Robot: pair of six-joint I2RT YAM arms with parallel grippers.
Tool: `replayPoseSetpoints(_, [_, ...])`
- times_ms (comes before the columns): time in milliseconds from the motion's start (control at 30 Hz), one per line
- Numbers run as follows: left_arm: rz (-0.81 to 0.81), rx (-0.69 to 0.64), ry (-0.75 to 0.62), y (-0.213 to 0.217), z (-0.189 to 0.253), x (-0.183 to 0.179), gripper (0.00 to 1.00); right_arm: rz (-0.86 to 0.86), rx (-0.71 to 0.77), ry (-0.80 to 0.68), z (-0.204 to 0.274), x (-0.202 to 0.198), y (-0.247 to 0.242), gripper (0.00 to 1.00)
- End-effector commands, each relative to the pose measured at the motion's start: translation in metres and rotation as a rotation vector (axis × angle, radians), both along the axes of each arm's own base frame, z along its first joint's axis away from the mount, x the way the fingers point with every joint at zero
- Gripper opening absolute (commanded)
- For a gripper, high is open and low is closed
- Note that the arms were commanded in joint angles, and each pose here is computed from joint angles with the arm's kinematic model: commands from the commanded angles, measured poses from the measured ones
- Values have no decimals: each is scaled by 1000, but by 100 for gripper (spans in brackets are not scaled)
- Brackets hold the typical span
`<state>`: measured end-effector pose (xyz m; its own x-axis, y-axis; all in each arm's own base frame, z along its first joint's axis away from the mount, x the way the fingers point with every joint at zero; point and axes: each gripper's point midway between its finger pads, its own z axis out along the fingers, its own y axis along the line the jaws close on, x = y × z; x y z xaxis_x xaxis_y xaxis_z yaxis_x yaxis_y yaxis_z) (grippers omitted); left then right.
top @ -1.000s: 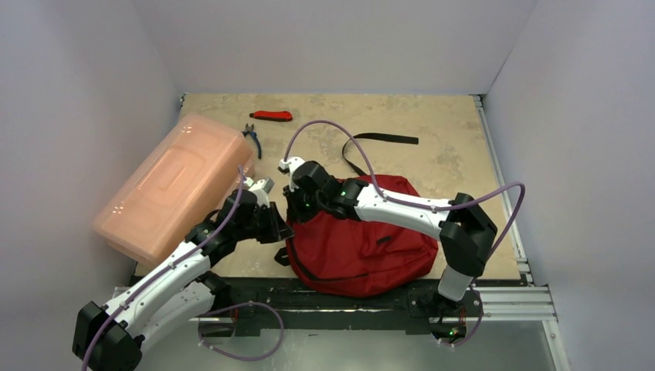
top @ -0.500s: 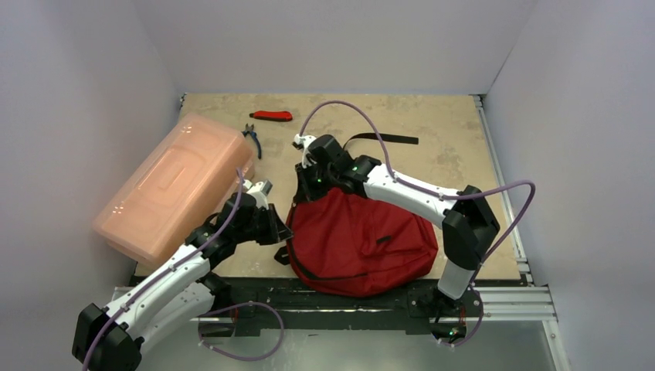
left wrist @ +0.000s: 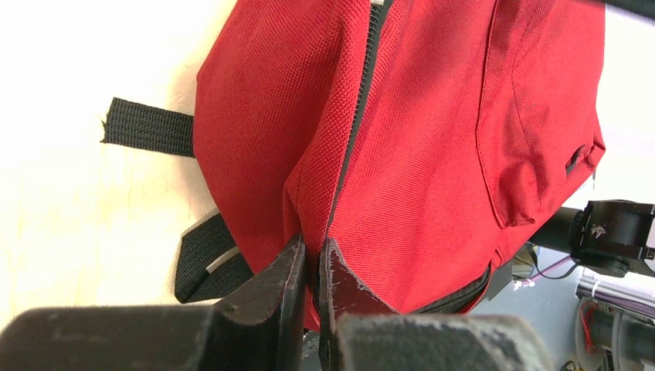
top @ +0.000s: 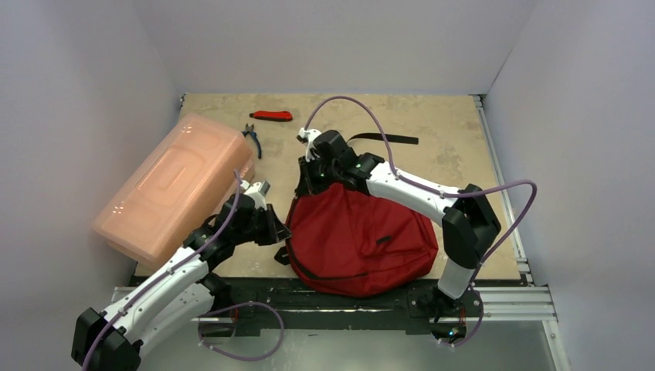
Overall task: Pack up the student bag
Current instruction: Zip the student bag at the center of the board.
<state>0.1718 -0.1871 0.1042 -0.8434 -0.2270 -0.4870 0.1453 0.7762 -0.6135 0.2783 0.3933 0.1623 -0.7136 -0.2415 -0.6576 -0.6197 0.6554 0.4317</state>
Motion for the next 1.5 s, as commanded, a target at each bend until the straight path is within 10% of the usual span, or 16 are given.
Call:
replayPoseSetpoints(0, [45,73,63,18,-18,-13,0,-213,3,-269,44,85,-24,0])
replayPoseSetpoints(733, [121,145,-21,30,0,11,0,-378,-199,-300,26,143,-113,0])
replayPoseSetpoints(967, [148,277,-36,34,16,42,0,-291,-60,-251,69,100,-106,51])
replayPoseSetpoints(1467, [134,331,-59,35,56,82,4,-470,14,-357,102,12,-195,76])
